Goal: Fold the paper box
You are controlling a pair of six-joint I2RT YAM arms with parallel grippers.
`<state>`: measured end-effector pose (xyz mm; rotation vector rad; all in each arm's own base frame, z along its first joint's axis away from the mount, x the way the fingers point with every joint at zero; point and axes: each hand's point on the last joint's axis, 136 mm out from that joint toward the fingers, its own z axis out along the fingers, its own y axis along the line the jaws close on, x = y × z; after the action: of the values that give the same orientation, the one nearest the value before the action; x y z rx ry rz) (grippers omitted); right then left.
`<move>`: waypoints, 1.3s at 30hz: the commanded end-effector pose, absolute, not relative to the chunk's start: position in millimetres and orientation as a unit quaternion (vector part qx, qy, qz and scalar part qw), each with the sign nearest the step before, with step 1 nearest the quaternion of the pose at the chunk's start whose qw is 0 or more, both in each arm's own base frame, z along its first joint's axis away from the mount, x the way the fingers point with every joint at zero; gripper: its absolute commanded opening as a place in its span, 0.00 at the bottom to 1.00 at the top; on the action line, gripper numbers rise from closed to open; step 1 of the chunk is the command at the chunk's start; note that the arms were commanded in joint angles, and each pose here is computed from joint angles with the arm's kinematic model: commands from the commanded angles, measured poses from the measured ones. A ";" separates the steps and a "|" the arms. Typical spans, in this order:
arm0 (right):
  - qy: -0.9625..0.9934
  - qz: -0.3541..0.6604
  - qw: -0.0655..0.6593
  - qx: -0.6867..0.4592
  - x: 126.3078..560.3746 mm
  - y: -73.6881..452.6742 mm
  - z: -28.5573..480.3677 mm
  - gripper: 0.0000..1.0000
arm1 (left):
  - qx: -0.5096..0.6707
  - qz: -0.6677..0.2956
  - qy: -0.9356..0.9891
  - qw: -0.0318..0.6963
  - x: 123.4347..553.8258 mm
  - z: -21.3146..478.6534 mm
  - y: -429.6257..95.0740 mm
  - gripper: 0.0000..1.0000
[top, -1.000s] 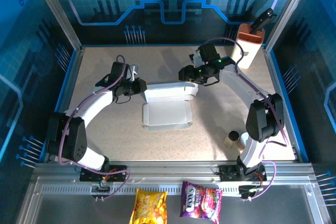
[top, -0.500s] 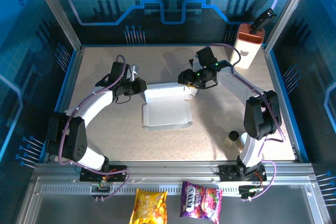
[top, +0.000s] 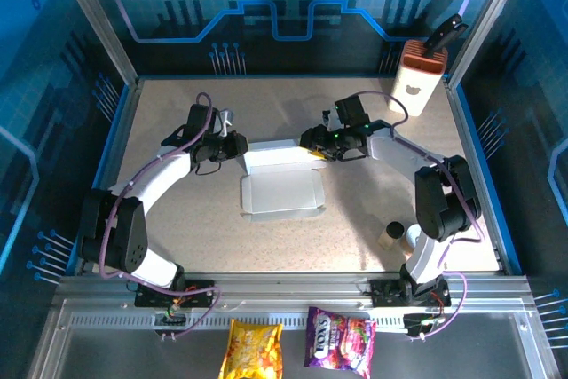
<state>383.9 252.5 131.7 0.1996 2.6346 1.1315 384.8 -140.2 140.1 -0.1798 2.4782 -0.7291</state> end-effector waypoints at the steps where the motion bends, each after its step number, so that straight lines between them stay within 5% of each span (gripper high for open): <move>1: 0.871 0.453 0.169 0.084 396.8 261.8 161.5 0.48 | -0.075 -0.260 0.933 0.238 376.7 123.0 -135.8 0.22; 12: 0.826 0.517 0.183 0.134 405.1 267.2 161.8 0.32 | -0.072 -0.260 0.933 0.238 376.0 124.5 -136.3 0.22; 25: 0.808 0.536 0.183 0.162 408.2 266.8 153.6 0.00 | -0.069 -0.258 0.933 0.239 374.1 126.1 -135.2 0.22; 29: 0.809 0.533 0.183 0.164 408.3 265.8 151.7 0.00 | -0.069 -0.256 0.934 0.239 373.6 125.1 -134.7 0.22; 34: 0.822 0.513 0.196 0.146 404.2 254.3 160.8 0.29 | -0.070 -0.249 0.936 0.238 372.3 122.7 -132.5 0.22; 39: 0.860 0.440 0.216 0.141 387.8 218.0 156.1 0.40 | -0.074 -0.240 0.936 0.246 371.9 123.6 -127.6 0.21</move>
<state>397.4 242.5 149.0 0.4416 2.3615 1.3567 385.7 -137.7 140.3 -0.1836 2.4760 -0.7237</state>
